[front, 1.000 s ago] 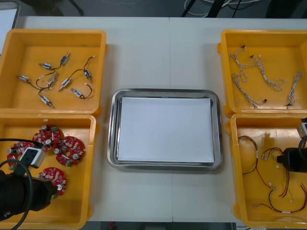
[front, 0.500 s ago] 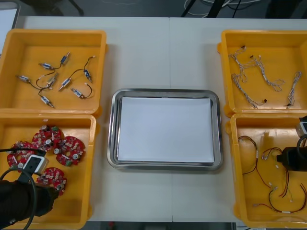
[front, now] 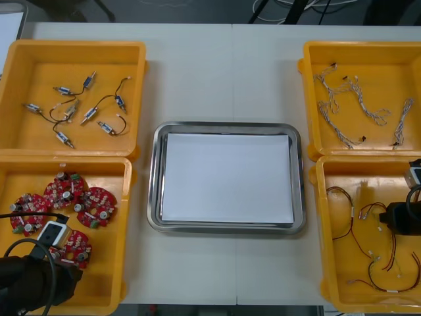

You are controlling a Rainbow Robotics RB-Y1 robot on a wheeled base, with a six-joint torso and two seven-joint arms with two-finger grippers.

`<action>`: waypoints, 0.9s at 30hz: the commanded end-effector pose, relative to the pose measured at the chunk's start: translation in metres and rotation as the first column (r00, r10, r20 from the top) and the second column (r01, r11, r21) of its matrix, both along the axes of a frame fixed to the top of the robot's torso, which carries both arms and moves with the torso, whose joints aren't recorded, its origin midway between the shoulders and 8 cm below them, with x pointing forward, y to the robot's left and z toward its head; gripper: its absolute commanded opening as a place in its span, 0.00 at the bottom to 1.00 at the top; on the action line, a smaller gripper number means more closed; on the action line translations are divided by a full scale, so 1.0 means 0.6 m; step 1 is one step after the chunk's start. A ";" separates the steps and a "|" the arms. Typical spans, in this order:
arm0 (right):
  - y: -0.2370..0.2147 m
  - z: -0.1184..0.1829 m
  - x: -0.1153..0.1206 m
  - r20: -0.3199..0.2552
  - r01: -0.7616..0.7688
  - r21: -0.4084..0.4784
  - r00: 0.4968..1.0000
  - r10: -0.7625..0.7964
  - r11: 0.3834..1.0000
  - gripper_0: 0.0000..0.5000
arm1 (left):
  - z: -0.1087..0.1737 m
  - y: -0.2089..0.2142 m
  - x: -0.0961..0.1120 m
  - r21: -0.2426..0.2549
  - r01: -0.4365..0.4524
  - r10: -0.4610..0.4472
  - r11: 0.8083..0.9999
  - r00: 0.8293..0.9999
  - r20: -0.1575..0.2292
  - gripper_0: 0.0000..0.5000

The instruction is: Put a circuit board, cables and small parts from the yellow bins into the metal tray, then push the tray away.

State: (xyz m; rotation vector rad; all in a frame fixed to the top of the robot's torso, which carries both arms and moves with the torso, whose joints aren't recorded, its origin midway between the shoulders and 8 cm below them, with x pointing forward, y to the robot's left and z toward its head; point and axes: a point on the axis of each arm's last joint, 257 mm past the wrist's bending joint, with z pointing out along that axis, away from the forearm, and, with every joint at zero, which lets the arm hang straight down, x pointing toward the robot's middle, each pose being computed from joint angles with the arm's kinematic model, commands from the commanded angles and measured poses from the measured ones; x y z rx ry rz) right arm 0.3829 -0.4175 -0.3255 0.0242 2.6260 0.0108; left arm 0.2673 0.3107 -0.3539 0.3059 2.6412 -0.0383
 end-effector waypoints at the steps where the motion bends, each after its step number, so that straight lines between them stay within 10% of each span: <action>1: 0.006 -0.044 -0.034 -0.044 -0.045 -0.018 0.998 0.045 0.999 0.22 | 0.015 -0.020 0.028 -0.046 -0.034 0.035 0.998 0.999 0.035 0.89; 4: 0.010 -0.047 -0.034 -0.038 -0.055 -0.019 0.998 0.054 0.998 0.00 | 0.018 -0.024 0.033 -0.053 -0.036 0.039 0.998 0.998 0.043 0.89; 27: -0.032 0.126 -0.058 -0.025 -0.010 -0.091 1.000 0.008 0.996 0.00 | 0.001 -0.032 0.016 -0.054 -0.036 0.038 0.998 0.999 0.021 0.89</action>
